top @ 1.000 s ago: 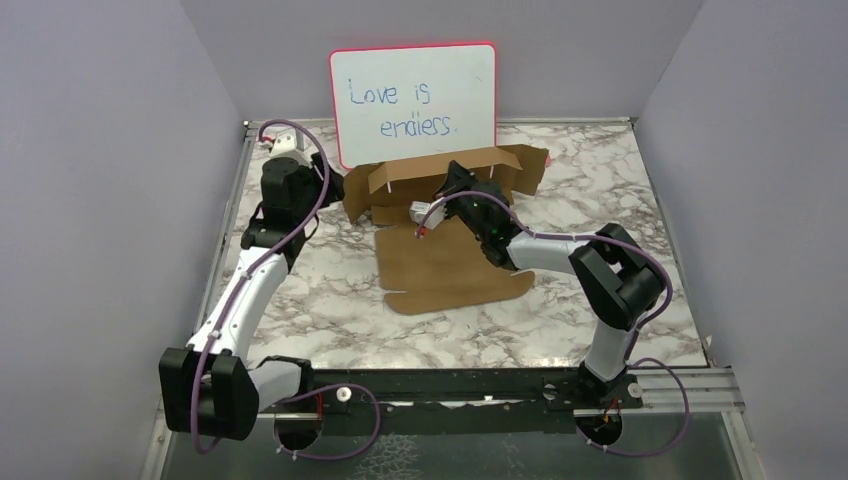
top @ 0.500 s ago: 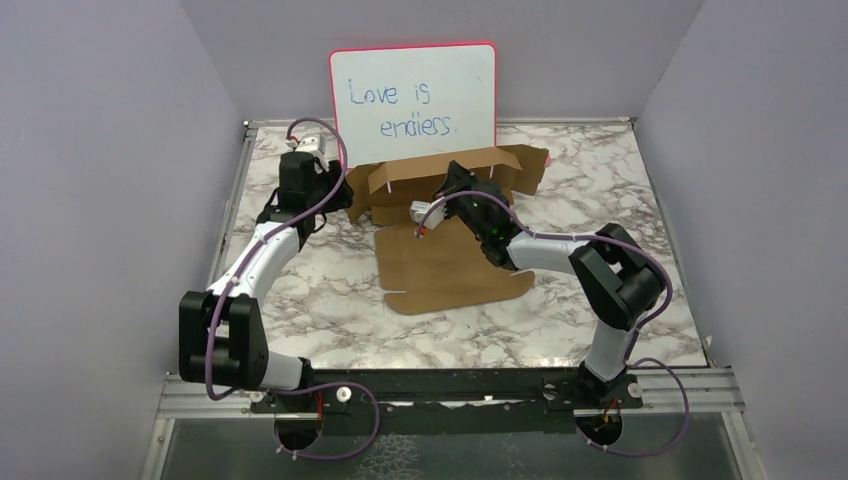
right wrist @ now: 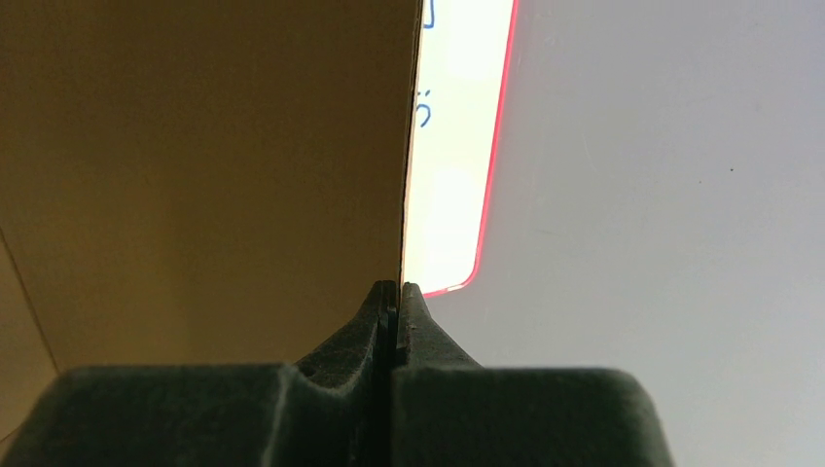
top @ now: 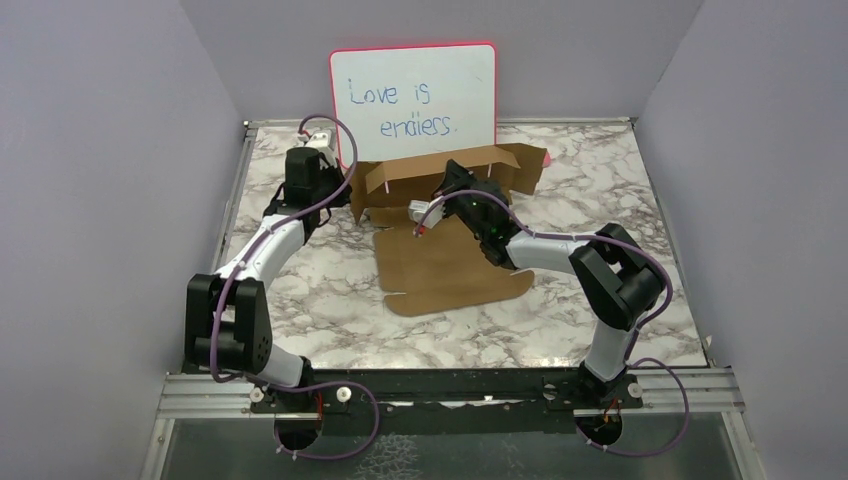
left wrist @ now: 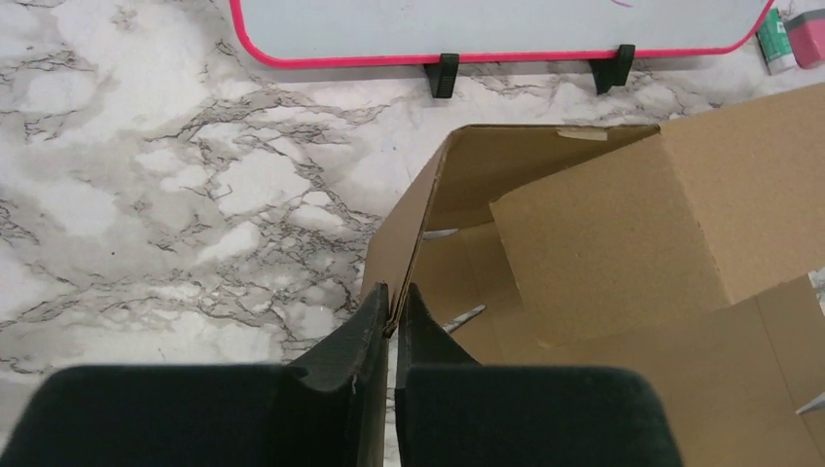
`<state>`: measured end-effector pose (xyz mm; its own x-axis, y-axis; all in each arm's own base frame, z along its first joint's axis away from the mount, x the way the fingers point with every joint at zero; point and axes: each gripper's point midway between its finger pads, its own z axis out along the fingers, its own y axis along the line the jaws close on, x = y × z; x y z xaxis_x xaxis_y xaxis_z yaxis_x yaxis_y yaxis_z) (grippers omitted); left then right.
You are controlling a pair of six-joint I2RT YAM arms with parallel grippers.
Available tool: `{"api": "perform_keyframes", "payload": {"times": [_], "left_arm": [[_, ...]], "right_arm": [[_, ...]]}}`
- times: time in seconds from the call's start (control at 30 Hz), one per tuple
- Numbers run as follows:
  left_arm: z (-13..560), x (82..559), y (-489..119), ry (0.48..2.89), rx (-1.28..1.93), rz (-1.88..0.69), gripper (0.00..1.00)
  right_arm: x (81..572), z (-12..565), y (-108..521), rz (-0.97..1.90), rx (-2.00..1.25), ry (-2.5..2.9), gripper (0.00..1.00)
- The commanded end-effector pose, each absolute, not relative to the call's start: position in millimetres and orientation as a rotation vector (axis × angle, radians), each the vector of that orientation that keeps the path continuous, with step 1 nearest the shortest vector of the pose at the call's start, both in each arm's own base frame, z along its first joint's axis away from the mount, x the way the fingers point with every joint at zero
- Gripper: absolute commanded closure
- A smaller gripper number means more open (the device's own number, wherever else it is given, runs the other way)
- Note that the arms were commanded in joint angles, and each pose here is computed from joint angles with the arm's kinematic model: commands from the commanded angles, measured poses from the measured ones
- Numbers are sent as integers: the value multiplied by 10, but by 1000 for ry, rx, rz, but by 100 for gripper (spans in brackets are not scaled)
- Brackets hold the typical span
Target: Fold the paper box
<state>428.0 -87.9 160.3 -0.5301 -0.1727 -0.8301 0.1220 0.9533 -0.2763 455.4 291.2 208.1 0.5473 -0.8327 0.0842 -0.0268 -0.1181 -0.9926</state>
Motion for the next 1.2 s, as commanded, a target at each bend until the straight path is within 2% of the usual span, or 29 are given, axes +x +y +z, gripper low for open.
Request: {"api": "perform_keyframes", "payload": {"times": [0.0, 0.2, 0.6, 0.97, 1.17], "left_arm": [[1952, 4260, -908, 1979, -2, -382, 97], [2133, 4094, -1050, 1953, 4, -422, 100], [2085, 3704, -1530, 2024, -9, -605, 100], [1689, 3555, -1394, 2094, -86, -525, 99], [1574, 3460, -1535, 2100, -127, -647, 97]], "right_arm": [[4572, 2072, 2972, -786, -1563, 772, 99], [4588, 2081, 2980, -800, -1562, 768, 99], [4699, 2136, 2932, -846, -1516, 815, 99], [4576, 1938, 2910, -815, -1558, 798, 99], [4514, 1895, 2915, -806, -1575, 766, 99]]}}
